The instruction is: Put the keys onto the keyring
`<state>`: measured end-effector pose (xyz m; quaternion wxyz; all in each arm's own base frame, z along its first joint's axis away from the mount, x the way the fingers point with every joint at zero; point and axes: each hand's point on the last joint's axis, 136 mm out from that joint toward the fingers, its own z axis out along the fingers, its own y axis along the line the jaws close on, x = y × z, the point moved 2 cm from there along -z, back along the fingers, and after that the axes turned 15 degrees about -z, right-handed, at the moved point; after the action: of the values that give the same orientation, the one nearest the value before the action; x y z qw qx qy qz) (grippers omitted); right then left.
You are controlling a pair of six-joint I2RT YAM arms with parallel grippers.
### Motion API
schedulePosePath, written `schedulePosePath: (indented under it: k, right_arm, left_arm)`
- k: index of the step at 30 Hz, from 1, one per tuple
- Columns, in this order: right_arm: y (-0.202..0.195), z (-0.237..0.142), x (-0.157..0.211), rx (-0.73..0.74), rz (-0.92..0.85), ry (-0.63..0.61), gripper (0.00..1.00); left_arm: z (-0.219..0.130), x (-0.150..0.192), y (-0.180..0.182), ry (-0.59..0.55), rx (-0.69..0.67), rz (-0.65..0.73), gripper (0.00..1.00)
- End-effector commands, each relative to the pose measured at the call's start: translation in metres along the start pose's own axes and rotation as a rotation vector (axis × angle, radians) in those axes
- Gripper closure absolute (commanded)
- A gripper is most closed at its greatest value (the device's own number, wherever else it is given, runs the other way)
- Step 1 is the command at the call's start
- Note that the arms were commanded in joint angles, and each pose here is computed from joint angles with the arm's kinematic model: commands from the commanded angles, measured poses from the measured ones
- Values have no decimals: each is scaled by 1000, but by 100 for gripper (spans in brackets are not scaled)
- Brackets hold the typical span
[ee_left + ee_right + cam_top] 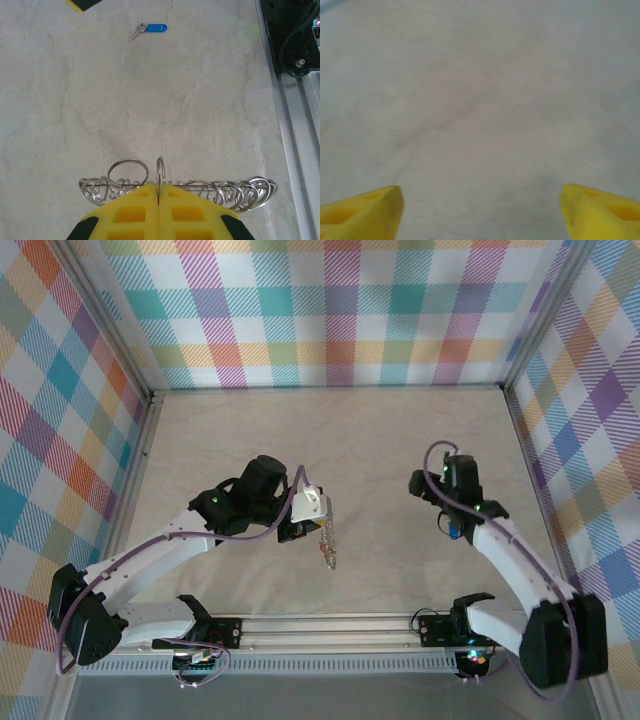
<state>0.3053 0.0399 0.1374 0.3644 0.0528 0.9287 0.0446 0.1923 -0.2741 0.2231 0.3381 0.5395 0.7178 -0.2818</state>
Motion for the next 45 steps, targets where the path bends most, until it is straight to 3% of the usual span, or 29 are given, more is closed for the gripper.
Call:
schedulePosePath:
  k: [1,9,14,20,31,36,45]
  right_arm:
    - [-32,11,37,91,279,255,37]
    - [-46,17,46,241,524,477,43]
    - [-56,20,56,341,579,511,57]
    - [-54,33,74,353,606,601,56]
    - [-65,39,79,420,562,607,56]
    - [-67,39,88,433,574,612,64]
    - [-72,34,89,458,546,598,69]
  left_arm:
    - [-8,-13,2,-29,-12,-6,100]
    - [-8,-9,1,-27,-9,-17,100]
    - [-7,-9,0,-39,-7,-24,100]
    - [-9,-5,1,-33,-18,-26,100]
    - [-6,-4,1,-38,-19,-29,100]
    - [-7,-2,2,-34,-26,-24,100]
    - [-7,-2,2,-30,-25,-22,100]
